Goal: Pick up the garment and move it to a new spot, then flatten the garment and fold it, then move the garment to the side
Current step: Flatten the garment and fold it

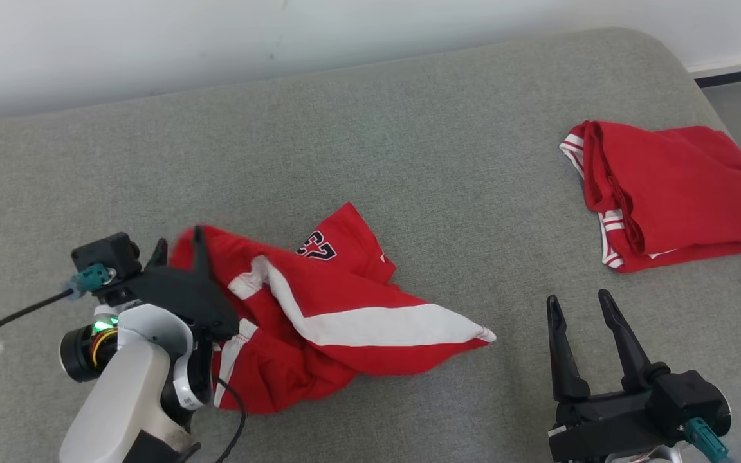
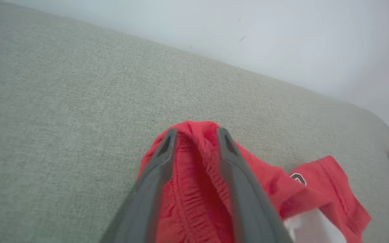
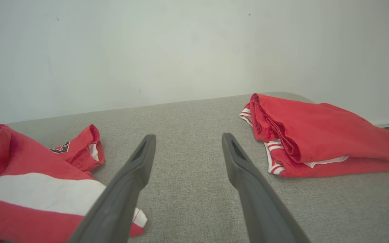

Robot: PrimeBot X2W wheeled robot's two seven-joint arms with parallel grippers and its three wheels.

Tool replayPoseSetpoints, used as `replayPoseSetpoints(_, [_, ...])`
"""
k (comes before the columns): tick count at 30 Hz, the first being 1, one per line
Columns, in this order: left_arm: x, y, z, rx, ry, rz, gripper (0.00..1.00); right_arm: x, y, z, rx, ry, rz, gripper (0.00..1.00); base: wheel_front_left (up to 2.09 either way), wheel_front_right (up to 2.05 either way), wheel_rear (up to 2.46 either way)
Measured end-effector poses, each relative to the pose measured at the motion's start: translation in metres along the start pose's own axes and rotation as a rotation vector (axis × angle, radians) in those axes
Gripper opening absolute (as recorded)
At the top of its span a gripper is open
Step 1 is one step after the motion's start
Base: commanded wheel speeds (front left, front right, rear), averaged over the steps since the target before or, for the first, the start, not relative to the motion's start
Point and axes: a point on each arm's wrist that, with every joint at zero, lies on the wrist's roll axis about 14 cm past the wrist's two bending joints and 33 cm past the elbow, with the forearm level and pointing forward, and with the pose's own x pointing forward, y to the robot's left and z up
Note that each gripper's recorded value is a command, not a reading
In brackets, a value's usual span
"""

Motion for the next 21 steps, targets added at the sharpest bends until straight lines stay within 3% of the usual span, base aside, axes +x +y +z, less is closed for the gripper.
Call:
replayPoseSetpoints(8, [-0.012, 0.02, 0.025, 0.179, -0.146, 0.006, 1.0, 0.006, 0.013, 0.001, 0.01, -0.009, 0.039, 1.0, 0.0, 0.0, 0.0])
replayPoseSetpoints(14, [-0.048, 0.002, 0.031, 0.199, -0.223, -0.097, 1.0, 0.007, 0.025, 0.005, 0.019, -0.023, 0.075, 1.0, 0.0, 0.0, 0.0])
replayPoseSetpoints(21, [-0.089, -0.03, 0.005, 0.375, -0.163, -0.256, 1.0, 0.007, 0.034, 0.01, 0.026, -0.038, 0.103, 1.0, 0.0, 0.0, 0.0])
